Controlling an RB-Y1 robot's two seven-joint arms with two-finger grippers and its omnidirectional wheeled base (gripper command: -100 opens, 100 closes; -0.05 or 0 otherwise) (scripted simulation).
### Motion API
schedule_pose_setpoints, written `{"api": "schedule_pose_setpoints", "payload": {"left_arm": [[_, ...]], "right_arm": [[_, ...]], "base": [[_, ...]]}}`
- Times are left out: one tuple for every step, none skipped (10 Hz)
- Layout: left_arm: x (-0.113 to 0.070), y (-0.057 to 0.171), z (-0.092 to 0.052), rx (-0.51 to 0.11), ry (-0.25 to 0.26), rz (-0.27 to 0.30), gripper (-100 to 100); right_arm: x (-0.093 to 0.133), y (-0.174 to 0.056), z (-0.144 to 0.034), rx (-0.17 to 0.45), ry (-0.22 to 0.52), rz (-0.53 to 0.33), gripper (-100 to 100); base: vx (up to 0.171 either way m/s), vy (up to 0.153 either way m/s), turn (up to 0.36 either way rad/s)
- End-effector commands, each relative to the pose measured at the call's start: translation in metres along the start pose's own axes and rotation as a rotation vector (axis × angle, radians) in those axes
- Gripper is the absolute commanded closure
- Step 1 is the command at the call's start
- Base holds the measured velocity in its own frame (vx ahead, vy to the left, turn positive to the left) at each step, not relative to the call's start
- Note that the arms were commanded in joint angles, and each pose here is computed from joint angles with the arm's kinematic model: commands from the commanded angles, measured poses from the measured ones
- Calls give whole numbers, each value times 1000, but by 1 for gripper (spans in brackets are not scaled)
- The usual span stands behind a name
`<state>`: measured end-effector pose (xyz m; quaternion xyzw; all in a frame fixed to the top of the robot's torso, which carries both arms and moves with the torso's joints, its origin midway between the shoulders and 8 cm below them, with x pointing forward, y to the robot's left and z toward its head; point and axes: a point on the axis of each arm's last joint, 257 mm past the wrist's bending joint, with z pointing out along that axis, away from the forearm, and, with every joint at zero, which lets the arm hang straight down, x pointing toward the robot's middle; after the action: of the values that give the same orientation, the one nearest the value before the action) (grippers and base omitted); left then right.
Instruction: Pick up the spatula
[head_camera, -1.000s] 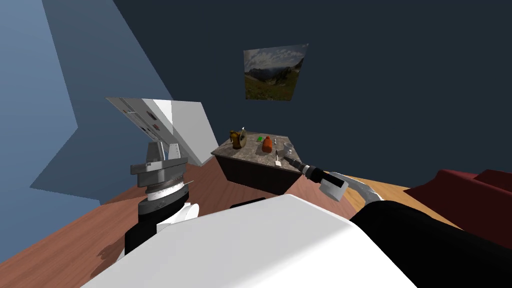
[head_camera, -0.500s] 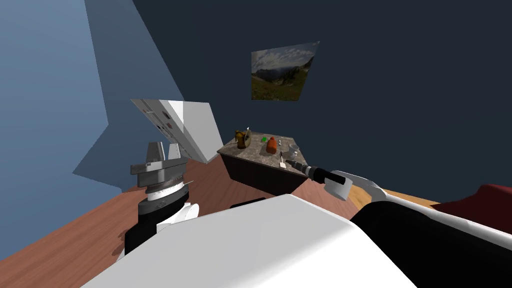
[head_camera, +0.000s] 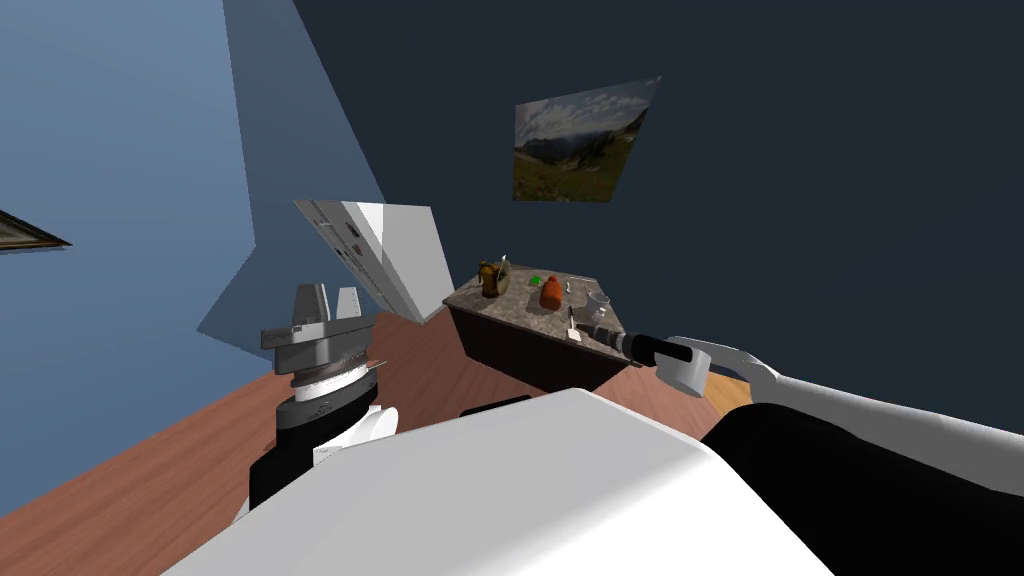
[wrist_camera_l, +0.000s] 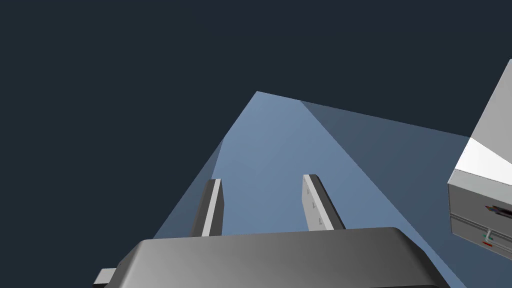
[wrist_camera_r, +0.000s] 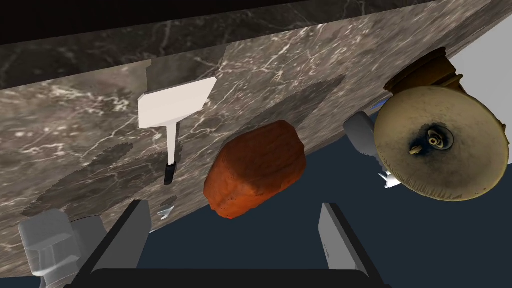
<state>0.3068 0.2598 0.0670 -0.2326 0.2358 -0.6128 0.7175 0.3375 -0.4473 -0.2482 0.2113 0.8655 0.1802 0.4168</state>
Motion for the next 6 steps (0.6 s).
{"api": "schedule_pose_setpoints", "payload": {"left_arm": [[0, 0, 0, 0, 0, 0, 0], [0, 0, 0, 0, 0, 0, 0], [0, 0, 0, 0, 0, 0, 0], [0, 0, 0, 0, 0, 0, 0], [0, 0, 0, 0, 0, 0, 0], [0, 0, 0, 0, 0, 0, 0]], "right_arm": [[8, -27, -4, 69, 41, 15, -100], [6, -26, -4, 70, 48, 0, -100], [13, -47, -9, 130, 79, 23, -100], [11, -46, -9, 131, 85, 7, -100], [18, -66, -15, 190, 117, 24, -100], [17, -65, -15, 191, 120, 17, -100]], "base": [[37, 24, 199], [33, 17, 91], [39, 23, 174], [33, 19, 98], [46, 23, 156], [39, 13, 103]]}}
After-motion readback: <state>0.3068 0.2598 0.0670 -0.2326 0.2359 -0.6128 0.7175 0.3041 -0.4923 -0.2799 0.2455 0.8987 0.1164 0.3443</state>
